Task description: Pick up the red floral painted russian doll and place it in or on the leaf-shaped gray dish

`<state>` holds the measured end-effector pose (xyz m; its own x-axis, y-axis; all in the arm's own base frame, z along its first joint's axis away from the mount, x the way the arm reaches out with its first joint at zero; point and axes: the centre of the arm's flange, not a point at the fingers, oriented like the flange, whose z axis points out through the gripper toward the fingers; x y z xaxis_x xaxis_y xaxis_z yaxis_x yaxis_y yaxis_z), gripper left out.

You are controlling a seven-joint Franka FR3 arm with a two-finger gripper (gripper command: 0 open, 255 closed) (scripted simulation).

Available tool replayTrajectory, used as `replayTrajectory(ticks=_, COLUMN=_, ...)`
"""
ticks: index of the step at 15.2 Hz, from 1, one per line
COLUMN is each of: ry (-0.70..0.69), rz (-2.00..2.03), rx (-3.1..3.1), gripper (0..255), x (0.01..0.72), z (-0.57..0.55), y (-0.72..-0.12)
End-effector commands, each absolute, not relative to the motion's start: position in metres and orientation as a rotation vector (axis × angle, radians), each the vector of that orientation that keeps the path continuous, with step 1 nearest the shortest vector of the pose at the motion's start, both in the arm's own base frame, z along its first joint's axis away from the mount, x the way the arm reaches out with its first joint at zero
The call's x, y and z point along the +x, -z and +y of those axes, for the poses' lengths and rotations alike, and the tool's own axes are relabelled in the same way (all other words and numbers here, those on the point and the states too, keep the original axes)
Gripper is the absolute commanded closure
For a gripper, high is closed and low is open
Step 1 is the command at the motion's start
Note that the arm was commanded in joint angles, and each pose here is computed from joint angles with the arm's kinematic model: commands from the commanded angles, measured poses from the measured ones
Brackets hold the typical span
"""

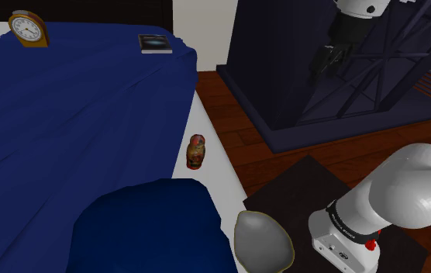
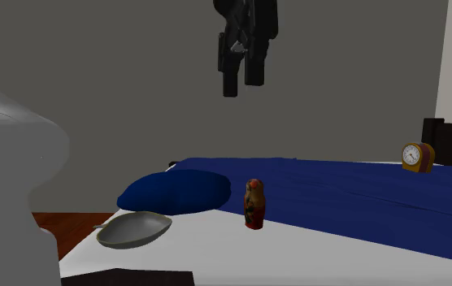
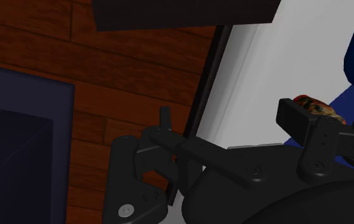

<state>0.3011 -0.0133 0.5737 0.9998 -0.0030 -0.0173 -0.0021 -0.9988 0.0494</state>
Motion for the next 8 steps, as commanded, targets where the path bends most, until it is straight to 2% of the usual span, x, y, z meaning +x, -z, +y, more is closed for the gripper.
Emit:
replayTrajectory(ticks=1, ry=0.027, rz=-0.004, rx=3.092, gripper=0, x=0.301, z=-0.013, y=-0.574)
replayTrajectory(ticks=8, ry=-0.001, rz=0.021, rx=3.136, gripper=0, x=0.333, z=0.043, y=-0.516)
